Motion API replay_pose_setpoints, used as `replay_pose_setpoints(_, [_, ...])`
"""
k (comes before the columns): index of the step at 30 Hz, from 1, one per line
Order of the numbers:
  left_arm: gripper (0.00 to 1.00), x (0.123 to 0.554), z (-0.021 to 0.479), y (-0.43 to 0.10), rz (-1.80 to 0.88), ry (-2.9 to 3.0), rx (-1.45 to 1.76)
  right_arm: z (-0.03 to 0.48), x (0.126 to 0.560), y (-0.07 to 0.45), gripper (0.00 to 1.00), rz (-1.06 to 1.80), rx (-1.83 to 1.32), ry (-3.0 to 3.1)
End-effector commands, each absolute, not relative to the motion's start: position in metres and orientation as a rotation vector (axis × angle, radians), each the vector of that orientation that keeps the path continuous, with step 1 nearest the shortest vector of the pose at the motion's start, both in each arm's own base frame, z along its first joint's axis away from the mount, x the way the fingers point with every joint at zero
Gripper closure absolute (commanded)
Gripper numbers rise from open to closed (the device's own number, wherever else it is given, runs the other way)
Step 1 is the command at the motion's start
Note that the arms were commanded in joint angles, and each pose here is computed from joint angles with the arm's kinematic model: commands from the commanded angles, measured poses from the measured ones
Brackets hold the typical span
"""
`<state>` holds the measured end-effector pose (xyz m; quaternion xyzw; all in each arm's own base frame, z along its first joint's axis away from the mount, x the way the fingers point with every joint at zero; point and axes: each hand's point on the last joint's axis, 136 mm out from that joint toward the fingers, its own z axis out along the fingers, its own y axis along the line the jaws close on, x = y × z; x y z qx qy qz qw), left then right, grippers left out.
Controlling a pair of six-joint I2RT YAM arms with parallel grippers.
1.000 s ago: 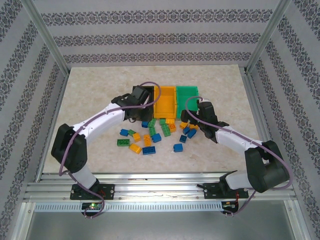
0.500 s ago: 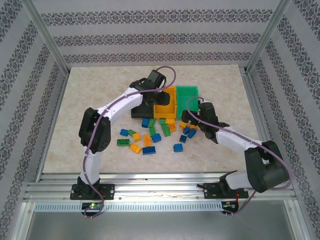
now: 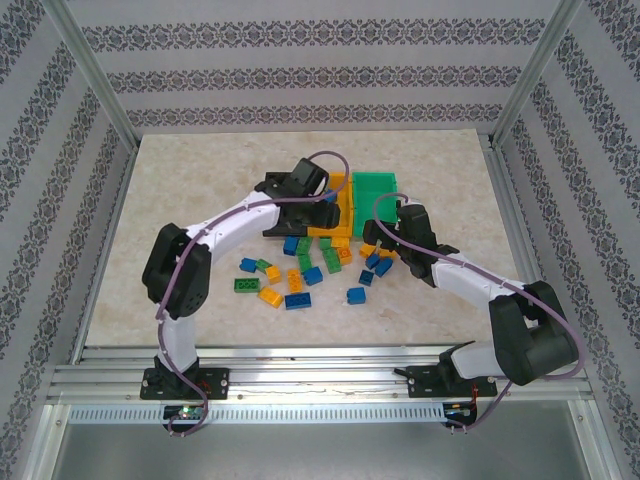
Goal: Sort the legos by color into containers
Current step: Place the lego in the container, then pick up the lego from the center of the table.
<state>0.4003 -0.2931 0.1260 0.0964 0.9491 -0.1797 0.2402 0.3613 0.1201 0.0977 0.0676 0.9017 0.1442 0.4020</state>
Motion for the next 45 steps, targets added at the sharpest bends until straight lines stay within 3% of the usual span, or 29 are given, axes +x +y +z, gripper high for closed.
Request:
replay_pose_setpoints(1, [0.36,0.389,0.142,-0.311,-0.577,2.483,0.302,0.101,0.362,0.117,0.02,0.381,0.193,2.261])
replay_pose_setpoints(14, [0.38,0.333,0.101,-0.349,-0.674,2.46,0.447,0.097,0.365,0.105,0.02,0.397,0.254,2.263])
replay_pose_setpoints(31, [0.37,0.343,0.074,-0.35,-0.31,2.589,0.601,0.092,0.366,0.099,0.02,0.422,0.296,2.267])
replay_pose_setpoints(45, [0.37,0.343,0.054,-0.356,-0.284,2.689,0.588,0.093,0.365,0.1,0.02,0.44,0.305,2.262])
